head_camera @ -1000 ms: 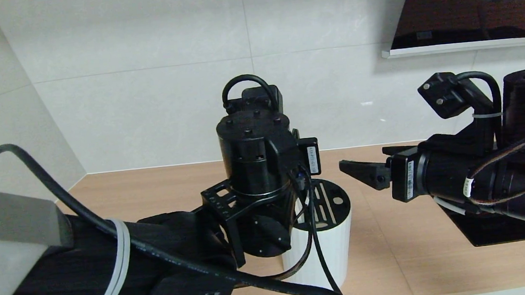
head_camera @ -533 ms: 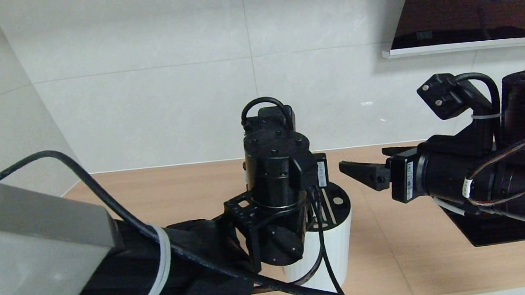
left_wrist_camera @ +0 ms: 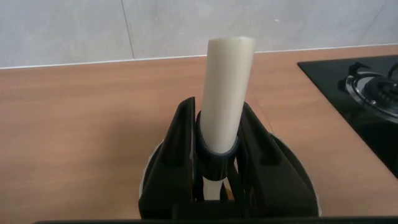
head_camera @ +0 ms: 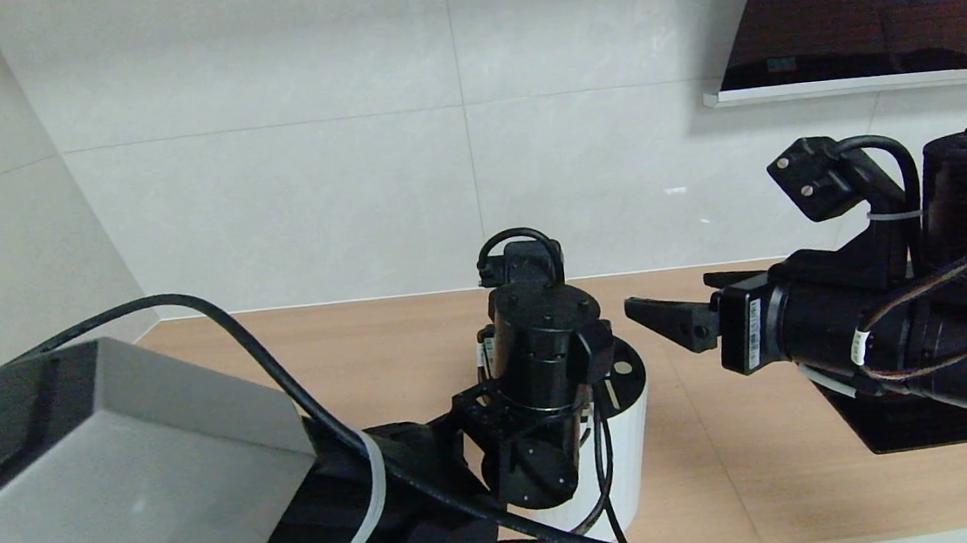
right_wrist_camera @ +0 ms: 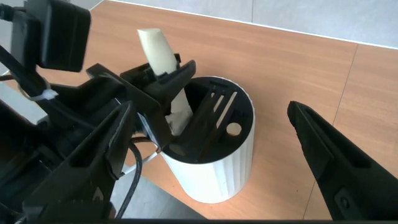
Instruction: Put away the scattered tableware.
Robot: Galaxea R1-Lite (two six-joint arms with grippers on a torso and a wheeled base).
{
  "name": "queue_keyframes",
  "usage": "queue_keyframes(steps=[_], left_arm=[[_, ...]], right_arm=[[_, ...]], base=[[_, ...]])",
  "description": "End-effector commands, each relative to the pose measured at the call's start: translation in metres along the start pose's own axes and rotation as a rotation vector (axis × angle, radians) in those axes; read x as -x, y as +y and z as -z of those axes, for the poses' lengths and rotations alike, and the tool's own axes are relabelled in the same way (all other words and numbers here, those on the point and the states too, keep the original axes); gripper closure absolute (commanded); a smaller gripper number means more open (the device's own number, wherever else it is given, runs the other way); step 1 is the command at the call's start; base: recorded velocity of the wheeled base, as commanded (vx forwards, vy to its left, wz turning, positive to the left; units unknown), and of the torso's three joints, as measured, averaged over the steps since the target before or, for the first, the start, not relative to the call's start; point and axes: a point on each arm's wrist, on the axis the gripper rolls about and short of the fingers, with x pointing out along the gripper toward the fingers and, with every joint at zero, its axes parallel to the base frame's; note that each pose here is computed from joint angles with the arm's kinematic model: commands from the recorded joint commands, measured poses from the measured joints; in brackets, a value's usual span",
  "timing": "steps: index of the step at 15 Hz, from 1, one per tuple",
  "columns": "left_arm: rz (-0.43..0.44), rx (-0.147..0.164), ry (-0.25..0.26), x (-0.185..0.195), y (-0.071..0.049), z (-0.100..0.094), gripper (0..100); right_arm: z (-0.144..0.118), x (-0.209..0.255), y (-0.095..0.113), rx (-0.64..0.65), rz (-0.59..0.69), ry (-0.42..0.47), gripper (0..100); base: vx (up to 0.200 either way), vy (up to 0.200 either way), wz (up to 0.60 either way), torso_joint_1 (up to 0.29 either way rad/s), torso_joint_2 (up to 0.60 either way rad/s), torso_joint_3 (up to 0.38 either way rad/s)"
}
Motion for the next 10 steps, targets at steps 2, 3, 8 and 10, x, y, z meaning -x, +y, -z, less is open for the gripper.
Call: queue_keyframes(steps=[2, 3, 8, 10], left_arm=[[-0.001, -0.003, 0.003, -0.0004, -0.0003, 0.0017, 100], [-0.001, -0.003, 0.003, -0.0004, -0.0003, 0.0017, 100], [0.001, 0.004, -0.005, 0.0011, 0.0003, -0.0018, 0], [0.003, 0.013, -0.015, 0.0043, 0.0024, -0.0054, 0]], right_arm=[[0.0, -0.0003, 0.0001, 0.0, 0.0, 0.0, 0], [0.0, -0.0003, 0.0001, 0.0, 0.0, 0.0, 0], [0.0014, -0.0002, -0.0002, 0.01, 0.0, 0.005, 0], [0.0017, -0.0006, -0.0002, 0.01, -0.001, 0.006, 0]], base=[[0.0, 0.0, 0.0, 0.0, 0.0, 0.0], [0.0, 0.0, 0.0, 0.0, 0.0, 0.0], [0.0, 0.0, 0.0, 0.0, 0.0, 0.0], [0.0, 0.0, 0.0, 0.0, 0.0, 0.0]])
